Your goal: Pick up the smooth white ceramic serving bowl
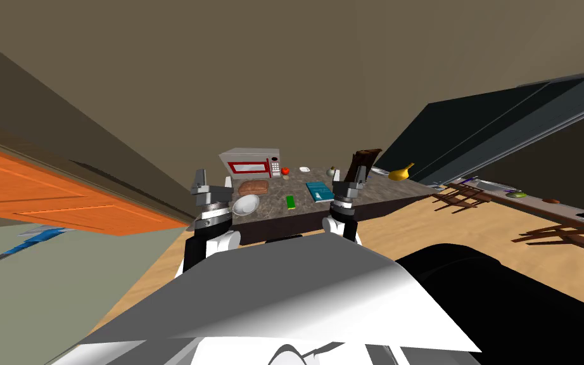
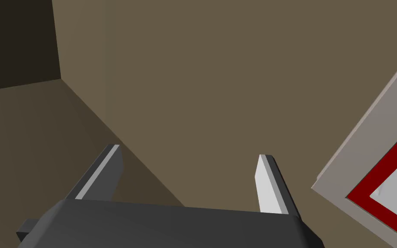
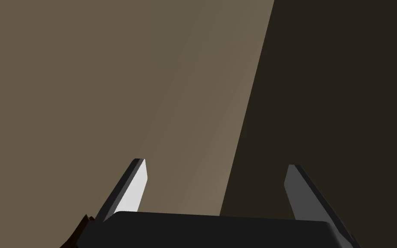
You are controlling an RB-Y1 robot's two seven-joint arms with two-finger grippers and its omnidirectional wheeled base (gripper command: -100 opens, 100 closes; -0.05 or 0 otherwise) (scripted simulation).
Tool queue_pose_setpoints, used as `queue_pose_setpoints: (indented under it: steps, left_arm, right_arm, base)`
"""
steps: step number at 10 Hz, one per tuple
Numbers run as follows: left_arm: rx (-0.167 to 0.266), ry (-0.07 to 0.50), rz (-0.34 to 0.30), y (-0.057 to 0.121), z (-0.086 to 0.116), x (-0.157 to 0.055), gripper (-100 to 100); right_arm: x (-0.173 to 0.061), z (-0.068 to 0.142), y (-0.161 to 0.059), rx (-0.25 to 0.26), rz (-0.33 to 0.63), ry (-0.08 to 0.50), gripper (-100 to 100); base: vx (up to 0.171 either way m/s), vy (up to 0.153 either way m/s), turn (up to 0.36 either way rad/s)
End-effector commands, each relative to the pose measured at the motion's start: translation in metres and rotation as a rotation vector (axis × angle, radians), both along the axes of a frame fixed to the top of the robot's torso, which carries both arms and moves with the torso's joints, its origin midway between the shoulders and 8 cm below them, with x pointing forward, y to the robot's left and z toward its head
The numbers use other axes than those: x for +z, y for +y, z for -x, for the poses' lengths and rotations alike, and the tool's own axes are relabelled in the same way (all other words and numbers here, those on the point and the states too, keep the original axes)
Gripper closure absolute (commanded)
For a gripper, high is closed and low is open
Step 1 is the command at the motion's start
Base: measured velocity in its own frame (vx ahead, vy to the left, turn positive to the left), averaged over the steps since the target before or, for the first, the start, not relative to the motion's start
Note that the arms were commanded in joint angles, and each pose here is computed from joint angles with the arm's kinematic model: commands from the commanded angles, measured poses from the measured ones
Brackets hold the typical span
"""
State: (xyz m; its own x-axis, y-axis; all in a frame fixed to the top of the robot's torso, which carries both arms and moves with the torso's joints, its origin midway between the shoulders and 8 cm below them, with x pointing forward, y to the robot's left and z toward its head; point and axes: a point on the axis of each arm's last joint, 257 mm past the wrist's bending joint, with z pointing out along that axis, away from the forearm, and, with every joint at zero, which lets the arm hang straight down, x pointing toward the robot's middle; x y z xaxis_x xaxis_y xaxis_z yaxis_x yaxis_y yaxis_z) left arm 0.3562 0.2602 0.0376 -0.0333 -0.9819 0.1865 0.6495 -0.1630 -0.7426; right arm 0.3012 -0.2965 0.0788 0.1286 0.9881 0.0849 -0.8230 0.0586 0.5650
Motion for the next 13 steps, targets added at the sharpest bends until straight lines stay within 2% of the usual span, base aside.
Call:
queue_pose_setpoints:
  steps: [1, 4, 7, 13]
  left_arm:
    - [-0.024, 0.035, -0.035, -0.003, -0.005, -0.005, -100]
    - [-0.053, 0.105, -0.068, -0.005, -0.016, -0.014, -100]
    - [-0.067, 0.161, -0.077, -0.003, -0.025, -0.022, -100]
    - [-0.077, 0.288, -0.067, 0.004, -0.041, -0.043, -100]
  right_arm:
    - [0.000, 0.000, 0.000, 0.000, 0.000, 0.000, 0]
    - [0.000, 0.000, 0.000, 0.000, 0.000, 0.000, 0]
    - [0.000, 0.000, 0.000, 0.000, 0.000, 0.000, 0]
    - [0.000, 0.000, 0.000, 0.000, 0.000, 0.000, 0]
  base:
    - [-0.069, 0.062, -0.055]
    - [-0.115, 0.133, -0.094]
    - [-0.040, 0.109, -0.086]
    - [-0.054, 0.106, -0.083]
